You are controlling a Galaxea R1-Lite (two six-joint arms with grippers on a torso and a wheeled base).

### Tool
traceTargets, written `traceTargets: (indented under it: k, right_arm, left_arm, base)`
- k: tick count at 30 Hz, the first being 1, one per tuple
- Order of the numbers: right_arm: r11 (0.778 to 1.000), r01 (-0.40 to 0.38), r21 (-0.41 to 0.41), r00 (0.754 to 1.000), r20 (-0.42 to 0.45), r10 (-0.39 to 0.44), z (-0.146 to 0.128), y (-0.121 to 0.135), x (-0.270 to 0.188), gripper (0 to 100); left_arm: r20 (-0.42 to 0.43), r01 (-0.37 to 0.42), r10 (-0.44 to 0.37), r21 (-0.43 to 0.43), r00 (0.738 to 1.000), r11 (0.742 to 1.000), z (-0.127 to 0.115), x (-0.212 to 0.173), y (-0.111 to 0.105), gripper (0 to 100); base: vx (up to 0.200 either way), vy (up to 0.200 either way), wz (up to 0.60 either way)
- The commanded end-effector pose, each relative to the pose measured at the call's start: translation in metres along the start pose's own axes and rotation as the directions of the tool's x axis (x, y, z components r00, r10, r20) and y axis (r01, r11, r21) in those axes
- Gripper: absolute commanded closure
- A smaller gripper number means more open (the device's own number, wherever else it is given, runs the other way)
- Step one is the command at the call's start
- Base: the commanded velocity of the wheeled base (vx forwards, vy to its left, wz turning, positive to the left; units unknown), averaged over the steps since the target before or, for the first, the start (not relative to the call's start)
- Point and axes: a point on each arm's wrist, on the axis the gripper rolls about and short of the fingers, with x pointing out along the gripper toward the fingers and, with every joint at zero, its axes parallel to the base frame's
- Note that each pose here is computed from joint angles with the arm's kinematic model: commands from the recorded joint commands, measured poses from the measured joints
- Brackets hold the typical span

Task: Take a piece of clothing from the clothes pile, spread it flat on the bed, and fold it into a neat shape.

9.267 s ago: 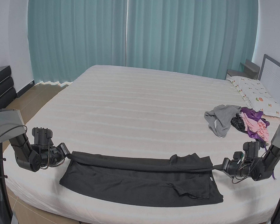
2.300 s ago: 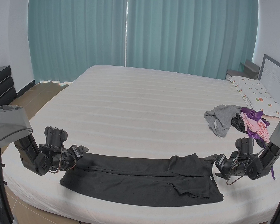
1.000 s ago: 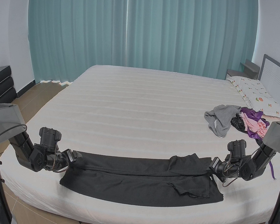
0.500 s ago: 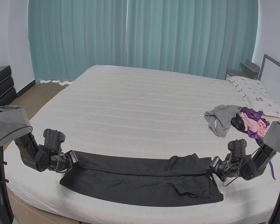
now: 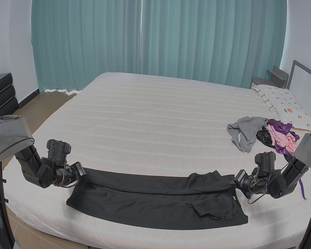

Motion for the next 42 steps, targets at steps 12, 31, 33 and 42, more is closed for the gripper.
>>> traceTargets:
  k: [12, 31, 33, 42]
  right_arm:
    - [0.973, -0.213, 0.092, 0.948, 0.261, 0.183, 0.032, 0.031, 0.014, 100]
    - [0.995, -0.057, -0.082, 0.985, 0.159, 0.070, -0.011, -0.009, -0.004, 100]
    - [0.995, -0.048, -0.092, 0.987, 0.151, 0.061, -0.014, -0.011, -0.005, 100]
    - [0.990, -0.022, -0.143, 0.992, 0.123, 0.039, -0.021, -0.019, -0.008, 100]
  left_arm:
    - [0.365, 0.243, -0.178, -0.141, 0.914, 0.960, 0.043, 0.015, -0.030, 100]
    - [0.257, 0.095, -0.097, 0.021, 0.961, 0.995, 0.000, 0.010, 0.004, 100]
    - [0.241, 0.074, -0.084, 0.048, 0.967, 0.996, -0.004, 0.006, 0.008, 100]
    - [0.221, 0.038, -0.058, 0.091, 0.974, 0.995, -0.008, 0.002, 0.016, 100]
  base:
    - [0.000, 0.000, 0.00]
    - [0.000, 0.000, 0.00]
    - [0.000, 0.000, 0.00]
    - [0.000, 0.000, 0.00]
